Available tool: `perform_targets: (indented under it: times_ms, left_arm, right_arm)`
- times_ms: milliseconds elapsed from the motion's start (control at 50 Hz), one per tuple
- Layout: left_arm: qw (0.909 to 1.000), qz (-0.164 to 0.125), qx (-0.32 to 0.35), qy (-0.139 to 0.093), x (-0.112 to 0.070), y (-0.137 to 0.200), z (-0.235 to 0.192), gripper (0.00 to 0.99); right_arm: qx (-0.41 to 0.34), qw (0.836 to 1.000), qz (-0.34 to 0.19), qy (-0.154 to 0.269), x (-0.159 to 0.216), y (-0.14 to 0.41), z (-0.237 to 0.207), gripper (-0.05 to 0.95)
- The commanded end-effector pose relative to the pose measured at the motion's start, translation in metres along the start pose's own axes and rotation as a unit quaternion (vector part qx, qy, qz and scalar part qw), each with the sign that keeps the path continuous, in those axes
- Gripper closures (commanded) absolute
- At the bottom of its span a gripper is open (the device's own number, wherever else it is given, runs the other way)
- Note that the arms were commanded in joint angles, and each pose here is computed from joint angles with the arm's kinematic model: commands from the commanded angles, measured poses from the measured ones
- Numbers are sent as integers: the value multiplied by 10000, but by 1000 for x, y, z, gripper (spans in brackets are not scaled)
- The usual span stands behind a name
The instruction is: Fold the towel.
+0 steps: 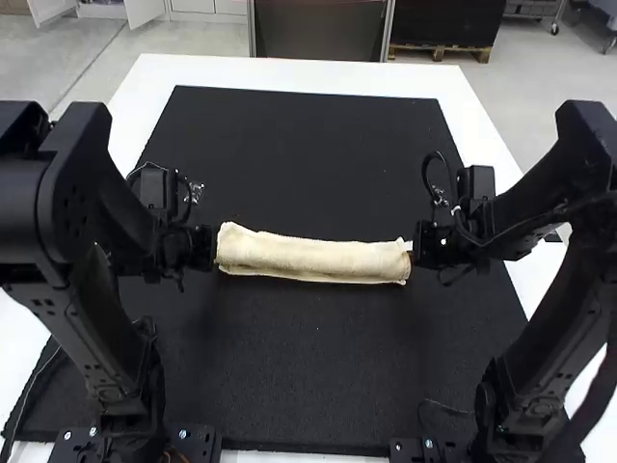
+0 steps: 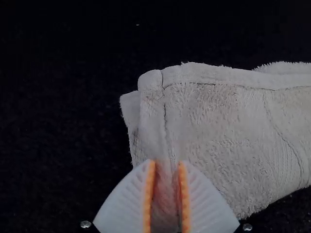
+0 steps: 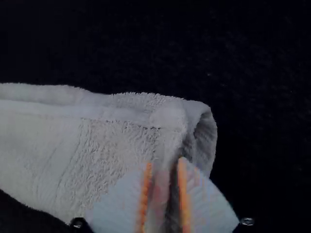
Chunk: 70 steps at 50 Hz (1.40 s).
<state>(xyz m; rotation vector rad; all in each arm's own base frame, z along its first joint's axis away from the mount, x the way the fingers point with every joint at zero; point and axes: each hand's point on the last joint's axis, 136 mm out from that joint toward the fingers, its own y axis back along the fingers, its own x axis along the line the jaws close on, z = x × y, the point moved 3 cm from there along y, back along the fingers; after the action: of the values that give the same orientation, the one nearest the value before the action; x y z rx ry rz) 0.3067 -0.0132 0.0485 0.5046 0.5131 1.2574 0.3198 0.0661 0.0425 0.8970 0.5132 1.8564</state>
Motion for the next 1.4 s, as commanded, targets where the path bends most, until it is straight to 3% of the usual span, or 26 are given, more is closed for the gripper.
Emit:
perform_targets:
  times_ms: [0,80,100,140,220,420,800,1380]
  left_arm:
    - [9999,107,-69,-21,4,0,5,710]
    - [9999,123,-83,-14,5,-1,6,507]
    - [9999,130,-91,-11,5,0,7,433]
    - [9999,135,-84,3,6,-1,8,193]
    - [9999,134,-77,6,7,-1,10,28]
    - [9995,189,-183,149,12,1,17,26]
    - [9944,505,-742,554,51,17,63,26]
    - [9921,461,-975,648,49,31,85,26]
  right_arm:
    - [1,9999,-131,-81,-7,1,-2,441]
    - [-25,9998,-158,-104,-9,2,-1,251]
    - [-23,9998,-168,-125,-10,2,-1,205]
    - [-39,9997,-182,-153,-11,3,0,85]
    - [-45,9996,-199,-202,-14,5,2,-15]
    - [129,9994,-175,-269,-16,6,-2,-15]
    - [319,9994,-14,-93,-5,1,-1,-11]
    - [529,9984,179,-8,9,-19,0,-8]
